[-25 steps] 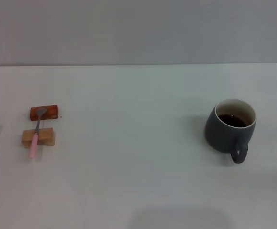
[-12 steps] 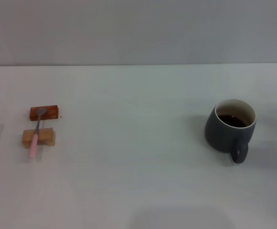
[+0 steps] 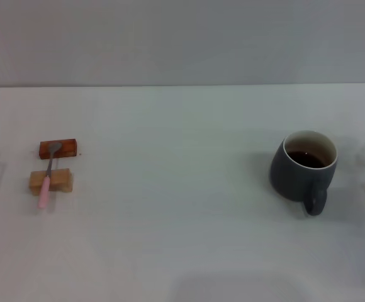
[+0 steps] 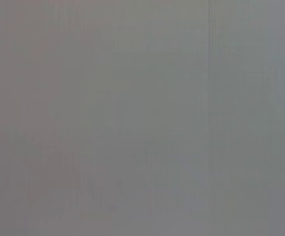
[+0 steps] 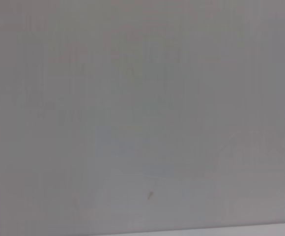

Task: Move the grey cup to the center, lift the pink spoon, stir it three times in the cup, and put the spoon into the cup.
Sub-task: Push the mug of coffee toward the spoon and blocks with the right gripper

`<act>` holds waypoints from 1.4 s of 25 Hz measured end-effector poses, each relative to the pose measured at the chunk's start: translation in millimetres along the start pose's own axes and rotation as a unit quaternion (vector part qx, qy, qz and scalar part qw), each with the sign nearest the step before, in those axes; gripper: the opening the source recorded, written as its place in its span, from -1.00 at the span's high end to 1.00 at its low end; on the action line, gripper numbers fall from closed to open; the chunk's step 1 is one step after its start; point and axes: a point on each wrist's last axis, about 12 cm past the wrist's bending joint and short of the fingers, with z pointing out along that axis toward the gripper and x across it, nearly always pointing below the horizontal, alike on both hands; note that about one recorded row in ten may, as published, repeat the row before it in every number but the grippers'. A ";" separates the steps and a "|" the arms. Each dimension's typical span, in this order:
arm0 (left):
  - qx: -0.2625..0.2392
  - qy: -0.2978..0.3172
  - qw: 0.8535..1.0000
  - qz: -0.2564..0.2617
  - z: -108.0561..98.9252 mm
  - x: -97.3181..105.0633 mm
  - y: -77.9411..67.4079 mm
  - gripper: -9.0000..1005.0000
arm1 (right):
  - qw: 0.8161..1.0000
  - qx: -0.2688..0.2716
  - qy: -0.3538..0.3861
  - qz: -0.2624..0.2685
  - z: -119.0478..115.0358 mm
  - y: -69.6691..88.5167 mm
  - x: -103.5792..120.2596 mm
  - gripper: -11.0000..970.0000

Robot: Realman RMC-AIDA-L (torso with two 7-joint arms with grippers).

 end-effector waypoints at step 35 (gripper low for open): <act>0.007 -0.011 1.000 -0.004 7.7 -4.0 -4.9 -0.62 | 0.994 -0.104 0.035 -0.021 4.4 51.7 2.0 0.98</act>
